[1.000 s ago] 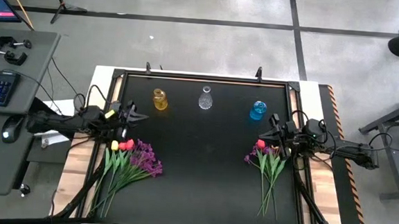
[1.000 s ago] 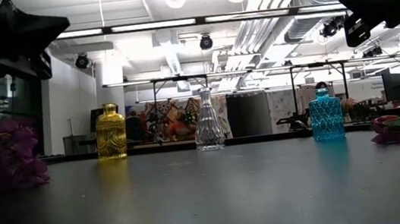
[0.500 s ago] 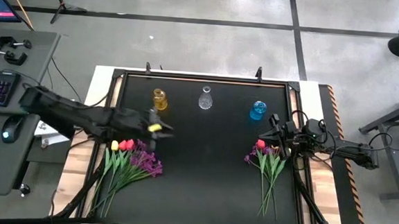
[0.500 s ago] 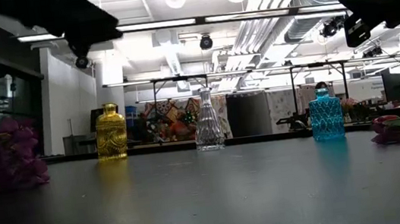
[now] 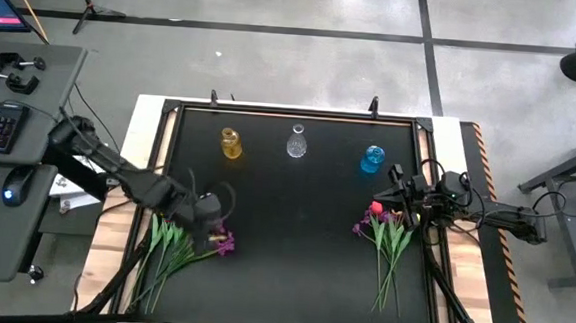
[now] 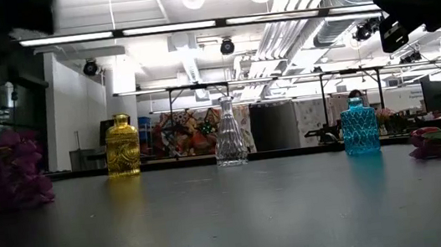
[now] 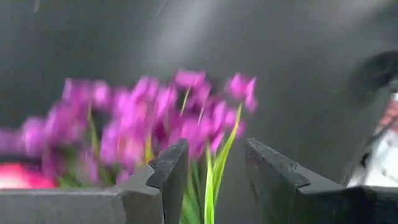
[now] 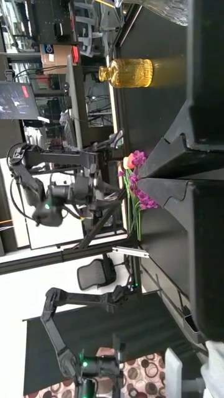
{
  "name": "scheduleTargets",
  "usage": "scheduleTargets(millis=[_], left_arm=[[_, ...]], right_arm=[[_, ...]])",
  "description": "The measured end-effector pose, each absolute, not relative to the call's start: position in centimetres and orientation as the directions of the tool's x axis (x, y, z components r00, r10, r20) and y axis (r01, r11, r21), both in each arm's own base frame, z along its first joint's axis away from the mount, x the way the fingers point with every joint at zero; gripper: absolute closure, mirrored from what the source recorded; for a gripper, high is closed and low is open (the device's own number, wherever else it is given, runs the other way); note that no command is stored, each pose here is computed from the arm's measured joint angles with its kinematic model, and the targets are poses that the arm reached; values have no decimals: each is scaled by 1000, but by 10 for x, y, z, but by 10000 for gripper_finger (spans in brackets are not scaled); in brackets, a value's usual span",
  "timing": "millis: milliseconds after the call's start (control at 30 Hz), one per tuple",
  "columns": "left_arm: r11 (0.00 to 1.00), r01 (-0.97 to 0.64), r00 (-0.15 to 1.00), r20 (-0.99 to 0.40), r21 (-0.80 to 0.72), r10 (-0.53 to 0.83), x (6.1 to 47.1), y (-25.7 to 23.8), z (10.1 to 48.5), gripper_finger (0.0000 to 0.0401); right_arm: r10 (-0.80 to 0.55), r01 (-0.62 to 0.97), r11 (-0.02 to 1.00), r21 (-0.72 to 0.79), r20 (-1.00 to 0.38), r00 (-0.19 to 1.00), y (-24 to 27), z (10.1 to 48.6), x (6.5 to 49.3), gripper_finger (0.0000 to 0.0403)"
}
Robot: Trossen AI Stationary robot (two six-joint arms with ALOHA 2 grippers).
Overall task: Sort flowers into vase by color
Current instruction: Put the top left purple flowers into the yellow flower vase
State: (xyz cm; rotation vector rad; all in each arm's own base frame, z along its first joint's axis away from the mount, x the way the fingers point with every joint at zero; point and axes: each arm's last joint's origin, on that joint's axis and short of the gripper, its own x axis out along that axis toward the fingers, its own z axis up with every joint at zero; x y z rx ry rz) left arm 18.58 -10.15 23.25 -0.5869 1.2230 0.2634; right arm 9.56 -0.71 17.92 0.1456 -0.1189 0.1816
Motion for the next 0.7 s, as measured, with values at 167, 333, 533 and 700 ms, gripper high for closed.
scheduleTargets(millis=[167, 333, 533, 700], left_arm=[[766, -615, 207, -975, -189, -74, 162, -128, 223, 262], [755, -646, 94, -993, -114, -70, 145, -155, 208, 265], [755, -655, -19, -998, -36, -64, 129, -184, 188, 265], [758, -652, -40, -997, -25, -67, 122, -201, 175, 265]], right_arm=[[171, -188, 973, 134, 129, 977, -7, 179, 96, 402], [170, -187, 973, 136, 124, 978, -7, 178, 96, 402], [171, -187, 973, 136, 124, 978, -7, 178, 96, 402], [171, -187, 973, 136, 122, 978, -7, 178, 96, 402]])
